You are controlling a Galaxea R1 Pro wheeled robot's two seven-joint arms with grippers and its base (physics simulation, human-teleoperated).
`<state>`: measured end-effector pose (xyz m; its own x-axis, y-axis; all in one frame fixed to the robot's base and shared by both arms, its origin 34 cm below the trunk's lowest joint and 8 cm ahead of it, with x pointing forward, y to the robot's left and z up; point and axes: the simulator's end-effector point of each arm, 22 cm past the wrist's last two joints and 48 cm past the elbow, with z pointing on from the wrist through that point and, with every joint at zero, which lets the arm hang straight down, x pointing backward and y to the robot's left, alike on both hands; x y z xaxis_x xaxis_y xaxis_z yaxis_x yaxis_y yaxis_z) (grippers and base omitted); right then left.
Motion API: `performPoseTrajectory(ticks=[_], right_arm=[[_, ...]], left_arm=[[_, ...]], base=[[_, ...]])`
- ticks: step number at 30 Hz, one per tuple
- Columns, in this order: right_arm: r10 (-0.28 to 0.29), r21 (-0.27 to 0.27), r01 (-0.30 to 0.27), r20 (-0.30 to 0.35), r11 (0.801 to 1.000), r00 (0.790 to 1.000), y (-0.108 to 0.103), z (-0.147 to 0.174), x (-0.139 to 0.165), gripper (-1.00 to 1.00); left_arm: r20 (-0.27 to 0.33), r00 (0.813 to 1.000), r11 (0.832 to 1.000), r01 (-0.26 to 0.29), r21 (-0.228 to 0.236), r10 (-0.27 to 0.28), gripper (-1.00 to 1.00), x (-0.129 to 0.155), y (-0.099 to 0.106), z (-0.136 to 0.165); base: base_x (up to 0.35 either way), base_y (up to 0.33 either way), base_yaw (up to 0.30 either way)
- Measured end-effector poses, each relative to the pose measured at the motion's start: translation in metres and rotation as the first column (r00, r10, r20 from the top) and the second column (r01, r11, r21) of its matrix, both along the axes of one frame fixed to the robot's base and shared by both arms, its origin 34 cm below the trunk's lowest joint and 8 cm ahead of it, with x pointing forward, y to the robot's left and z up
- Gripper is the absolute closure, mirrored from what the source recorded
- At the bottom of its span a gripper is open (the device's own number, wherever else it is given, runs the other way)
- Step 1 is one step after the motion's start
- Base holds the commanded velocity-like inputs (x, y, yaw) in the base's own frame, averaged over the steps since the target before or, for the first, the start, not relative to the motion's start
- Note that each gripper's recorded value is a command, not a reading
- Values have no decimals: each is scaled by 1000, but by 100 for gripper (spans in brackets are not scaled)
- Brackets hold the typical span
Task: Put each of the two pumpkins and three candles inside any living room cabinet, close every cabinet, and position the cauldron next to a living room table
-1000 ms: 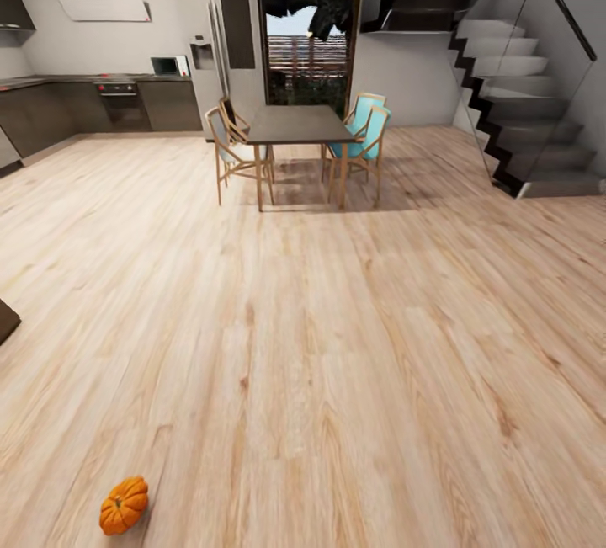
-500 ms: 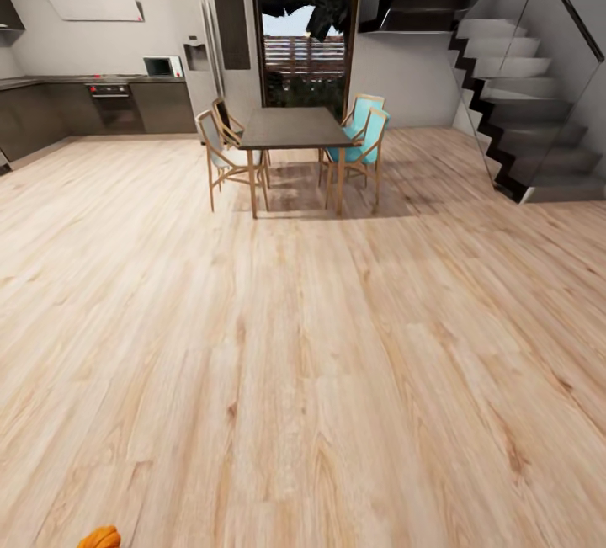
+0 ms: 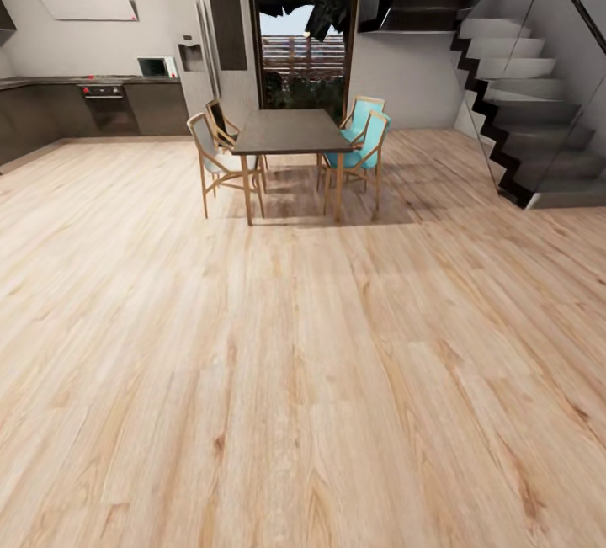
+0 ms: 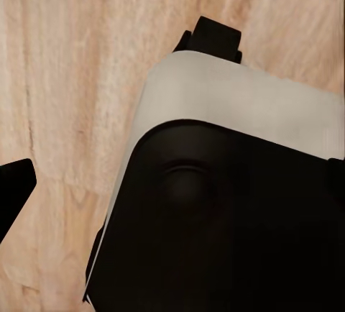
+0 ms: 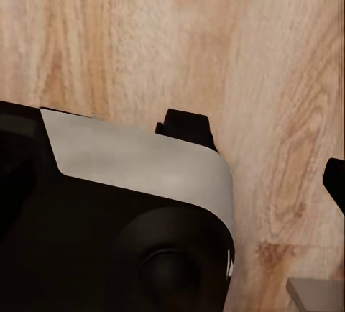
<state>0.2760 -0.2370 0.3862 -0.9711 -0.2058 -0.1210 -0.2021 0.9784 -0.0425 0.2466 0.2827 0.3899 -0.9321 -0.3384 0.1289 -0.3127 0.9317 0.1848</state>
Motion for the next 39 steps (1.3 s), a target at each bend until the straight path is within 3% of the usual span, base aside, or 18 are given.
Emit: performPoseTrajectory(ticks=[11,39], right_arm=[[-1,0,1,0,1000,1000,0,0,0,-100],[-1,1,1,-1,1000,1000,1,0,-1,-100]], left_arm=[[0,1000,1000,1,0,-1,-100,0,0,0],[0,1000,1000,0,0,0,-100,0,0,0]], base=[[330,-75,12],[330,-75,276]])
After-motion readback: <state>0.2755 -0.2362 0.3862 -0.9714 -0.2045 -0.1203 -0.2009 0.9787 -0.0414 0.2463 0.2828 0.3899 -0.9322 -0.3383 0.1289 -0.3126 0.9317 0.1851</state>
